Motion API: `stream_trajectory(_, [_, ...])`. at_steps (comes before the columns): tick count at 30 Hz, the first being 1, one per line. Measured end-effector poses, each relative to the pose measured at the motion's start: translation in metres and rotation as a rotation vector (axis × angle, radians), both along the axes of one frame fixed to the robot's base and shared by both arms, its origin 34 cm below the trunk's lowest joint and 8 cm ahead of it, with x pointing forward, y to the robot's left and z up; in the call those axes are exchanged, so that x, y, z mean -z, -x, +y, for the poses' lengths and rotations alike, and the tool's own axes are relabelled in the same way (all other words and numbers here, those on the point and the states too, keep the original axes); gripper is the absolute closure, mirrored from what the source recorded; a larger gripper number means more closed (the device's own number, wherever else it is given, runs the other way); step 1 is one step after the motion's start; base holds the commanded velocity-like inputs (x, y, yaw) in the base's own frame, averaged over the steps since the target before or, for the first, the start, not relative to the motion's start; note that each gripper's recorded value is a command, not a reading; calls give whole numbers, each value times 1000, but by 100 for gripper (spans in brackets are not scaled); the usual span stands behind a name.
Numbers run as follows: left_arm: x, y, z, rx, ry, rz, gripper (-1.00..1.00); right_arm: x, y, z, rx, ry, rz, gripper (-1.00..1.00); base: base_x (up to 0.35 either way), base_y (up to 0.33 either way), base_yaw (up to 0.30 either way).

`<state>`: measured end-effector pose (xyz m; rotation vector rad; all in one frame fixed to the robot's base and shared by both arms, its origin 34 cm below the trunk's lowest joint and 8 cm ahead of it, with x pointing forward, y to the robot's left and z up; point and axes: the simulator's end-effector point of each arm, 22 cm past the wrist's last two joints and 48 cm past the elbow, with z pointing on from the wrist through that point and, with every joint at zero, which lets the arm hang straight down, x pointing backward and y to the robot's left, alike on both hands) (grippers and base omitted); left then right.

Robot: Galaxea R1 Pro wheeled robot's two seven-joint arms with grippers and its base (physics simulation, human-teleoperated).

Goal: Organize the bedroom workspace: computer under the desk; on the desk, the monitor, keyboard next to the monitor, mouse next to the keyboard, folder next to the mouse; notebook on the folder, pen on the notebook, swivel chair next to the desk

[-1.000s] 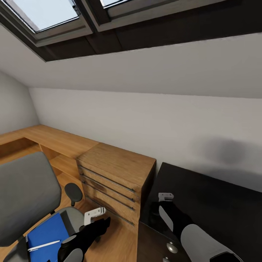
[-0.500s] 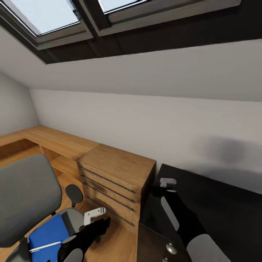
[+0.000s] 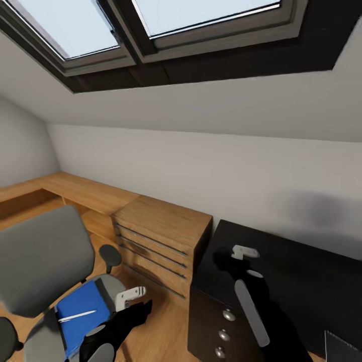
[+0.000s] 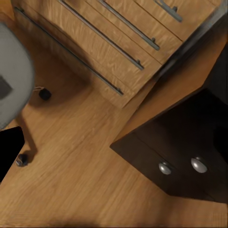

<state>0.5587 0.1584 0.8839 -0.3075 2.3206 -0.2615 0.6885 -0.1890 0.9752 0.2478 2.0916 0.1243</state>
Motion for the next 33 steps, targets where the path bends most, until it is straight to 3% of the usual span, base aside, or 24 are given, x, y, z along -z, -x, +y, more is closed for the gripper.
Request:
stream_trajectory(10, [-12,2,2,-4,-2,-1,-100,-19,2,-6,25,-71,-12,100,-328,0,-77])
stream_trajectory(11, [-12,1,3,-5,-2,-2,-100,-18,1,-20,57,-78,-10,100,-182,0,-268])
stream_trajectory(12, [-12,2,3,-5,-2,-2,-100,-18,1,-21,59,-81,-10,100,-145,0,-231])
stream_trajectory(19, [-11,2,4,-4,-5,1,-100,-18,1,-22,62,-84,-10,100,-28,0,-45])
stream_trajectory(33, [-9,2,4,-6,-8,3,-100,-17,1,-23,64,-83,-9,100,-319,0,-239])
